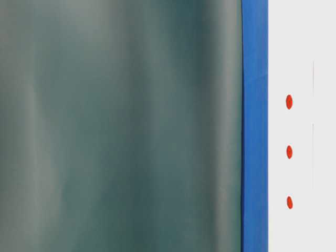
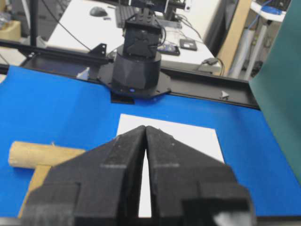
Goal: Hit the mark with a hammer.
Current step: 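Move the right gripper toward the wooden mallet's handle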
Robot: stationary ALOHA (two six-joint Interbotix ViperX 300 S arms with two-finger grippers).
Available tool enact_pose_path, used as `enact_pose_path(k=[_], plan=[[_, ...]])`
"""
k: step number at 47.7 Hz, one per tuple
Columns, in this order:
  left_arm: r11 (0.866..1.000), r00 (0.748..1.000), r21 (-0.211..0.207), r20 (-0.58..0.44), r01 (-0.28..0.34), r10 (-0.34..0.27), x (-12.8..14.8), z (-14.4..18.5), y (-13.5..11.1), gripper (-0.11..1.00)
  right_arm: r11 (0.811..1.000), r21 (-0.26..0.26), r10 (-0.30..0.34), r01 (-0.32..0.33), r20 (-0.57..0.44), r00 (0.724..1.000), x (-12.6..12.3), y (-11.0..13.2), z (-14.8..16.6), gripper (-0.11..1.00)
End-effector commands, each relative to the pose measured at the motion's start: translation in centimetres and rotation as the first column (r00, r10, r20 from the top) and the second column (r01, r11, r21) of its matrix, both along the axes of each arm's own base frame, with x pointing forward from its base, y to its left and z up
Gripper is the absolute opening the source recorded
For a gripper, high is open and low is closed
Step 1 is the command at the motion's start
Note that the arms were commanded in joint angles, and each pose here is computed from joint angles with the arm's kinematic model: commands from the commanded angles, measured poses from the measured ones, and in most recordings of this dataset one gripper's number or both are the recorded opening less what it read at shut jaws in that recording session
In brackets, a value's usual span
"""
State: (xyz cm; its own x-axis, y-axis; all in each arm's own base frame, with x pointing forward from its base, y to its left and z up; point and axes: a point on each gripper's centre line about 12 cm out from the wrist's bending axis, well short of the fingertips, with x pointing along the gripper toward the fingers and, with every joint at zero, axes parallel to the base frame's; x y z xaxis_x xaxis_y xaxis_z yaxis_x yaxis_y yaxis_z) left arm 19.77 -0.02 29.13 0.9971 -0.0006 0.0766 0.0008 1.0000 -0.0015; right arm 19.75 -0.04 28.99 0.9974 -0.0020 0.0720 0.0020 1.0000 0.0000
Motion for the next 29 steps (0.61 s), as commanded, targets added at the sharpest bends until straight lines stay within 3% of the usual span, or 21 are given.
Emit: enact_pose_path(k=[1,7,16,21,29], plan=[[1.000,1.000,-0.006,0.011,0.004,-0.004,0.2,0.5,-0.1,0.00,0.999,0.009,0.031,-0.031,0.025,0.999,0.5,0.6,1.2,0.00],[1.000,1.000,-0.009,0.009,0.004,-0.004,0.2,0.5,-0.1,0.00,0.994,0.034,0.108,-0.108,0.000,0.994,1.1,2.2,1.7,-0.06],[1.000,1.000,-0.011,0.002,0.004,-0.004,0.2,0.3,-0.1,0.00,0.972,0.084,0.226,-0.220,-0.070,0.972,2.7,5.1,1.7,-0.06],[1.000,1.000,-0.011,0.000,0.004,-0.004,0.2,0.3,-0.1,0.00,0.963,0.104,0.259,-0.247,-0.119,0.959,4.2,6.3,1.1,-0.06],[1.000,1.000,-0.014,-0.005,0.003,-0.003,0.2,0.1,-0.1,0.00,0.961,0.155,0.261,-0.229,-0.227,0.938,6.7,7.1,-1.3,-0.03]])
